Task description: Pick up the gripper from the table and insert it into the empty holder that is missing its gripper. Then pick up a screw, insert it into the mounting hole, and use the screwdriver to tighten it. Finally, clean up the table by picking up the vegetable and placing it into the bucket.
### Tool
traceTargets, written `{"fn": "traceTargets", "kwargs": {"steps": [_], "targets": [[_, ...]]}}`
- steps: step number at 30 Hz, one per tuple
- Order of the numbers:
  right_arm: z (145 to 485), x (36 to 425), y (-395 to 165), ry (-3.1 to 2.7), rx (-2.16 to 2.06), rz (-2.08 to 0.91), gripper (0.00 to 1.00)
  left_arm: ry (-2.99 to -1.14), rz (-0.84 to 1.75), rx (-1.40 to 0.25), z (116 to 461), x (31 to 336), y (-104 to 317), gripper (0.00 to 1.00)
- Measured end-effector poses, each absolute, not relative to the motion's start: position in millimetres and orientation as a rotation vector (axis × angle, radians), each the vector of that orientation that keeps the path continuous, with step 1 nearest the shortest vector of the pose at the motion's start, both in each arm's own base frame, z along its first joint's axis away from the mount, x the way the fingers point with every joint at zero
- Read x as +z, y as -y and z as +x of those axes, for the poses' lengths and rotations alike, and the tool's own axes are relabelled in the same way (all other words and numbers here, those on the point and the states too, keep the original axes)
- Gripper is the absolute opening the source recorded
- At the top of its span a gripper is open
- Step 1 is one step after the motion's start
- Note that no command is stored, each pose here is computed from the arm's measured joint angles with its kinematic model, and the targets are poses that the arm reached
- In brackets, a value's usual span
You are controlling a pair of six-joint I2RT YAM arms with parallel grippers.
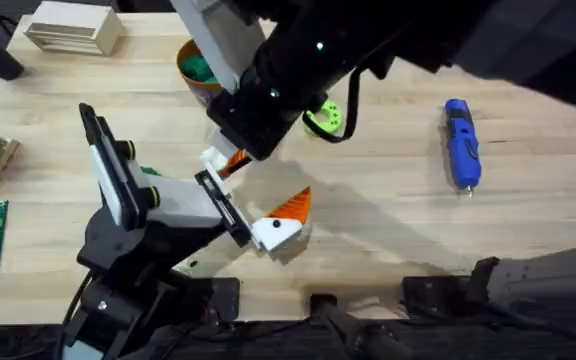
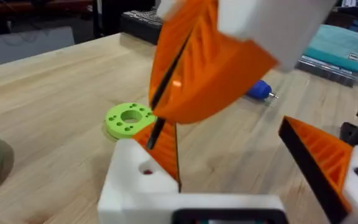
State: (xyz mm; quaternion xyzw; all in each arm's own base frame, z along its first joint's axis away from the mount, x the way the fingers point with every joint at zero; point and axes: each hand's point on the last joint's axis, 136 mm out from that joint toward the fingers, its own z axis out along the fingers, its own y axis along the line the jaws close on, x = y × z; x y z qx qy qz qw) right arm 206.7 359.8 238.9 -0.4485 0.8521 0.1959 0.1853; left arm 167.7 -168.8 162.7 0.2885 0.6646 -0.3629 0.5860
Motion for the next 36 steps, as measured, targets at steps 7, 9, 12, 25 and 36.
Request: {"fn": "traceTargets", "kwargs": {"steps": [7, 9, 12, 25, 36], "targets": [[207, 226, -364, -2.435, 0.547, -1.277, 0.007, -1.550, 0.673, -0.846, 168, 163, 169, 0.987], [207, 224, -364, -2.441, 0.546, -1.280, 0.007, -1.550, 0.673, -0.846, 168, 163, 169, 0.987], [207, 224, -364, -2.443, 0.549, -1.282, 0.007, -1.550, 0.673, -0.846, 168, 163, 169, 0.987], [210, 220, -369, -2.441, 0.555, -1.281, 0.007, -1.553, 0.666, -0.847, 168, 162, 168, 0.987], [213, 211, -375, -2.452, 0.554, -1.287, 0.007, -1.551, 0.672, -0.847, 168, 163, 169, 0.988]]}}
